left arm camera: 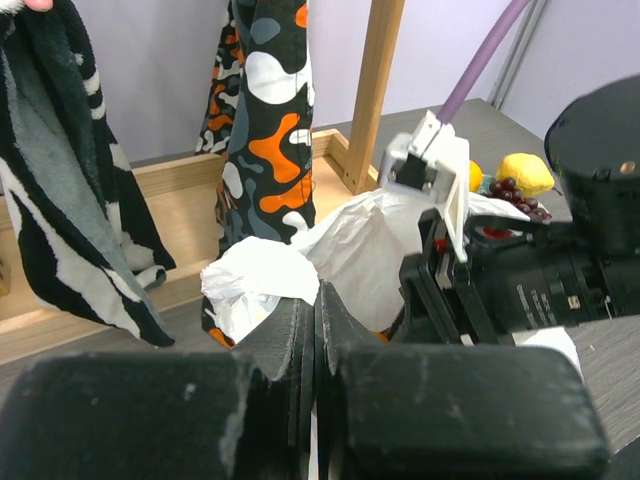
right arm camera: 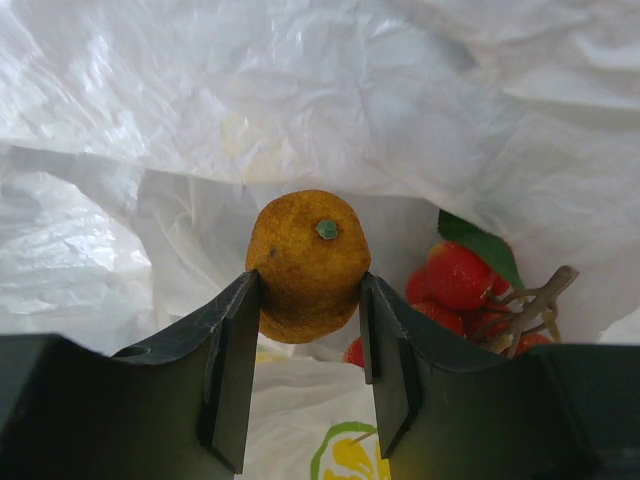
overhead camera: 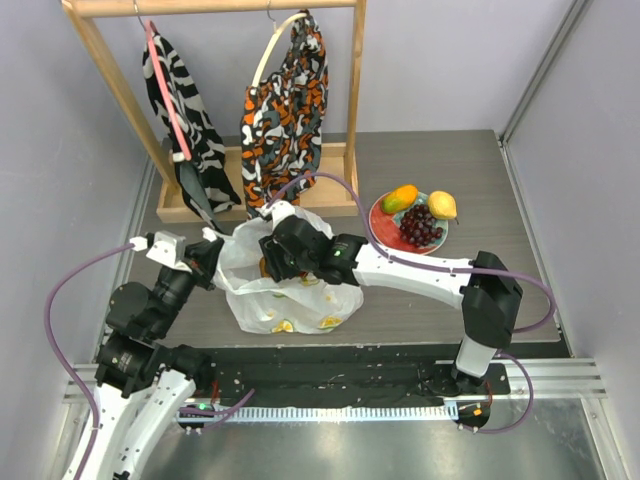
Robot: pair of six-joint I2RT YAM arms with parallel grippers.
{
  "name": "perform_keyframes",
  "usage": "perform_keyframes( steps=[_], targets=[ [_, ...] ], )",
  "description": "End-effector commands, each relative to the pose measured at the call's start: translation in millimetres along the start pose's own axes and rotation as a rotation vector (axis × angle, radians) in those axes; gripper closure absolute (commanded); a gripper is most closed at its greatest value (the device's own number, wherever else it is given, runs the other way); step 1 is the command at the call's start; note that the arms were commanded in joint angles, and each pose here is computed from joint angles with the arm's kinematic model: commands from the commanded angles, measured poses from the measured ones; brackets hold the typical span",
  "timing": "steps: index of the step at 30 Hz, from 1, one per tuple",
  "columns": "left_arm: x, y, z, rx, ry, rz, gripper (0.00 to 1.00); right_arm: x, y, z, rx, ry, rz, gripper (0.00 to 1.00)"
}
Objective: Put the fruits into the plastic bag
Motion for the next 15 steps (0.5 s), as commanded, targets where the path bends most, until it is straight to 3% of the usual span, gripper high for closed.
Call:
perform_keyframes(
  steps=[1,6,10,15],
  targets=[
    [-11,-3,-2,0.011,-0.037,-0.007,1.00,11,4,5,-0.007,0.029,0.021,0.73],
    [-10,-3,-2,0.010,-0.035,-0.007,1.00,13,7,19,-0.001,0.044,0.013,0.69],
    [-10,-3,-2,0.011,-0.037,-0.006,1.00,11,7,24,0.007,0.041,0.013,0.60],
    [-11,-3,-2,0.014,-0.038,-0.006,1.00,6,9,18,-0.011,0.026,0.010,0.30]
  ],
)
Point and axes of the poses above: each gripper's point midway between its finger pads, its own z axis out along the fingers, its own y axis along the line the jaws close on, x = y × z, the point moved 2 cm from there along -z, back along the fingers, and after that the axes turned 4 degrees about -z, right-handed, at the moved point
